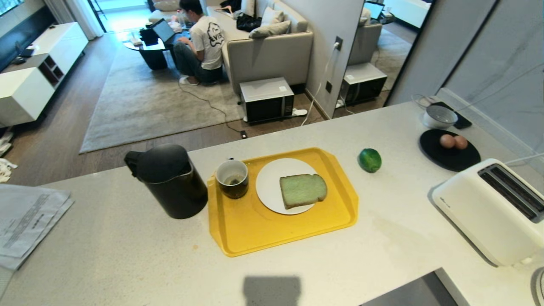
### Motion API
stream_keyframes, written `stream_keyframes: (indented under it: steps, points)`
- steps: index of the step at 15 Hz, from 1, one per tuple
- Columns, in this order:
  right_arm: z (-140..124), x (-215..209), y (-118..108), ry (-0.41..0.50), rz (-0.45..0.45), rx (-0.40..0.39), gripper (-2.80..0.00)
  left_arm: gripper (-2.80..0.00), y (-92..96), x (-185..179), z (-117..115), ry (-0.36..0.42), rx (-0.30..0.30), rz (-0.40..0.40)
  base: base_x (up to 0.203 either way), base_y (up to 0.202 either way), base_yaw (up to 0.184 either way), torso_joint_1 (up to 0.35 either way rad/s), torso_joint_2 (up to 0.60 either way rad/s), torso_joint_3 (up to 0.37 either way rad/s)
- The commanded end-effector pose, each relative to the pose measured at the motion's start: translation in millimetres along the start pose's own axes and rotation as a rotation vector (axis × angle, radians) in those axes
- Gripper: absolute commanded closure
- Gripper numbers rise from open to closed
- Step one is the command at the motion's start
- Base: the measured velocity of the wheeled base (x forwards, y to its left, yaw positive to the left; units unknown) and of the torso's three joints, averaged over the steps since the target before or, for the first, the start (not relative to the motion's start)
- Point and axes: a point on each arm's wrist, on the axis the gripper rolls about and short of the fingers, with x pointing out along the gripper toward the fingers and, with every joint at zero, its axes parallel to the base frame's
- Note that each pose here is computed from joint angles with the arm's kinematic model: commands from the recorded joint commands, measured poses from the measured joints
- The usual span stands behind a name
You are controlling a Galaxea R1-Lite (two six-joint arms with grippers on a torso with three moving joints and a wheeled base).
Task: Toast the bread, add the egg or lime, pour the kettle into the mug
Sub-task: Pick up the egg
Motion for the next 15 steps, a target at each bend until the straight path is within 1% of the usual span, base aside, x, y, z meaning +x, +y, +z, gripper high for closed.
stream_keyframes:
  steps: [1,15]
  points:
    - [0.0,0.0,0.0,0.0,0.002,-0.001,0.0,0.0,0.0,-0.1,0.0,-0.001,0.0,0.001,0.002,0.008,-0.168,0.002,0.01,-0.005]
    - [-0.4,0.1,0.1,0.002,0.004,-0.001,0.0,0.0,0.0,-0.1,0.0,-0.001,0.0,0.001,0.001,0.008,-0.172,0.003,0.0,0.001]
